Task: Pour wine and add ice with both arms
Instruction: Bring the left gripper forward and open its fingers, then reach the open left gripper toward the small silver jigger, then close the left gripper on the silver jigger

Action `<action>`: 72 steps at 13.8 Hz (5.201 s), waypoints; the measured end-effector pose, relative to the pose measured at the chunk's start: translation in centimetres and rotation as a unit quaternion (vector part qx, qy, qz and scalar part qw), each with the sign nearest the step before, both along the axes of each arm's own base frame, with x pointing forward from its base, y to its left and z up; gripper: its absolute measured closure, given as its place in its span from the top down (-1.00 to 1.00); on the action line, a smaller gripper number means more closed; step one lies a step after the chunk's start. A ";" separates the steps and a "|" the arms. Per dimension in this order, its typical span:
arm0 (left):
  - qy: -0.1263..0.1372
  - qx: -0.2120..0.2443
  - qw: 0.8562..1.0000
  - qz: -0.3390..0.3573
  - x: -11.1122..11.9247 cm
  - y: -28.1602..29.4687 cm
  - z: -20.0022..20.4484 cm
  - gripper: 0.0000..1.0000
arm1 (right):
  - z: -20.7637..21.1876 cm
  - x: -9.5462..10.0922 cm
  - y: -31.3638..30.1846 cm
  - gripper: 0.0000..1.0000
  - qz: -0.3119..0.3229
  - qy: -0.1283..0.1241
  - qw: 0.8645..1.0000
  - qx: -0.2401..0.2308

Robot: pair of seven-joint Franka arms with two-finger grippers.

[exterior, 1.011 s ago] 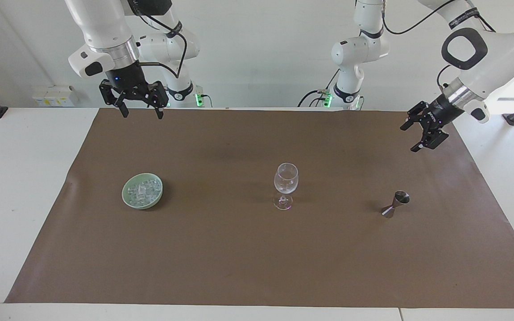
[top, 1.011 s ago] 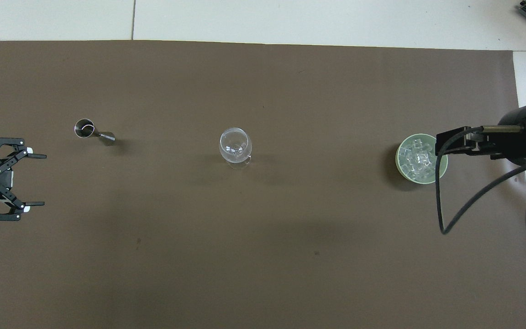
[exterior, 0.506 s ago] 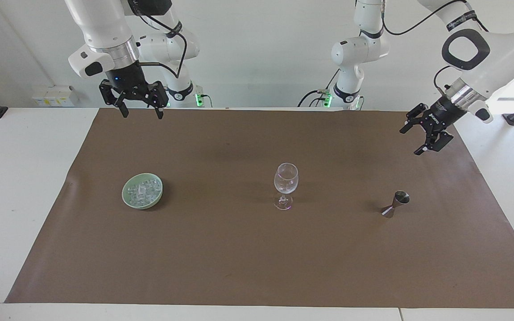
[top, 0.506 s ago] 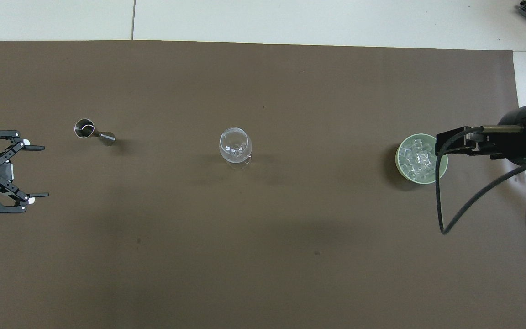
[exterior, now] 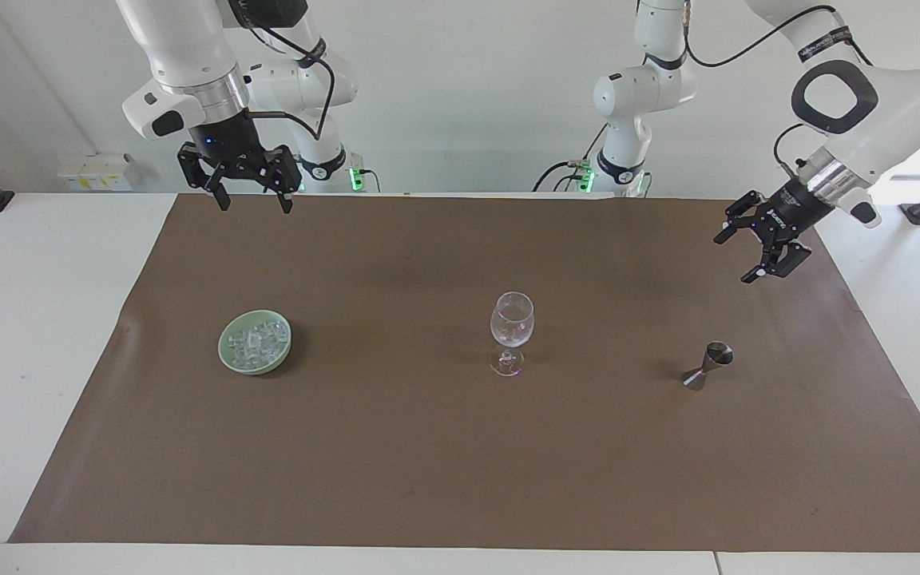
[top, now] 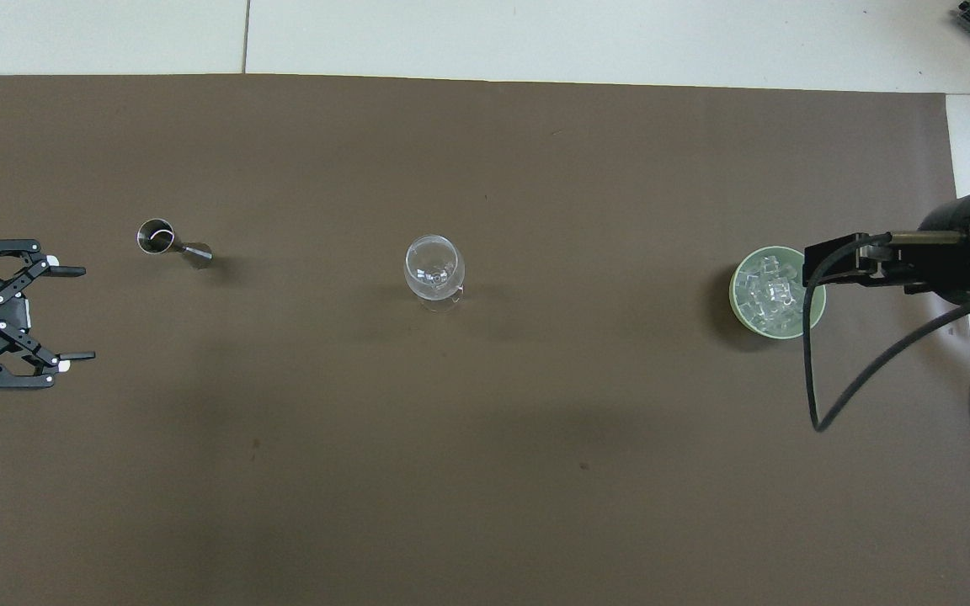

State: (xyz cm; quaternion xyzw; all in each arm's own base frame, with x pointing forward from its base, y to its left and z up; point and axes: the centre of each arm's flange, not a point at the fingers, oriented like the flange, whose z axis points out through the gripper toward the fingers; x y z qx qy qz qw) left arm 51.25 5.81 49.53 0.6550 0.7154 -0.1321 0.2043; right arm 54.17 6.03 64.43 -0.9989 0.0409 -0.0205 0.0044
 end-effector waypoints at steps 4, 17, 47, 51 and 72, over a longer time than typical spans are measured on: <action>0.004 -0.002 1.000 0.025 0.2 0.0 0.0 1.00 | 0.0 0.0 0.0 1.00 0.000 0.000 1.000 0.000; 0.024 -0.087 0.987 0.136 2.6 2.6 -5.2 1.00 | 0.0 0.0 0.0 1.00 0.000 0.000 1.000 0.000; -0.021 -0.274 0.933 0.234 2.7 5.0 -22.2 1.00 | 0.0 0.0 0.0 1.00 0.000 0.000 1.000 0.000; -0.037 -0.287 0.926 0.241 3.0 4.3 -22.4 1.00 | 0.0 0.0 0.0 1.00 0.000 0.000 1.000 0.000; -0.062 -0.287 0.918 0.269 4.2 1.4 -23.8 0.72 | 0.0 0.0 0.0 1.00 0.000 0.000 1.000 0.000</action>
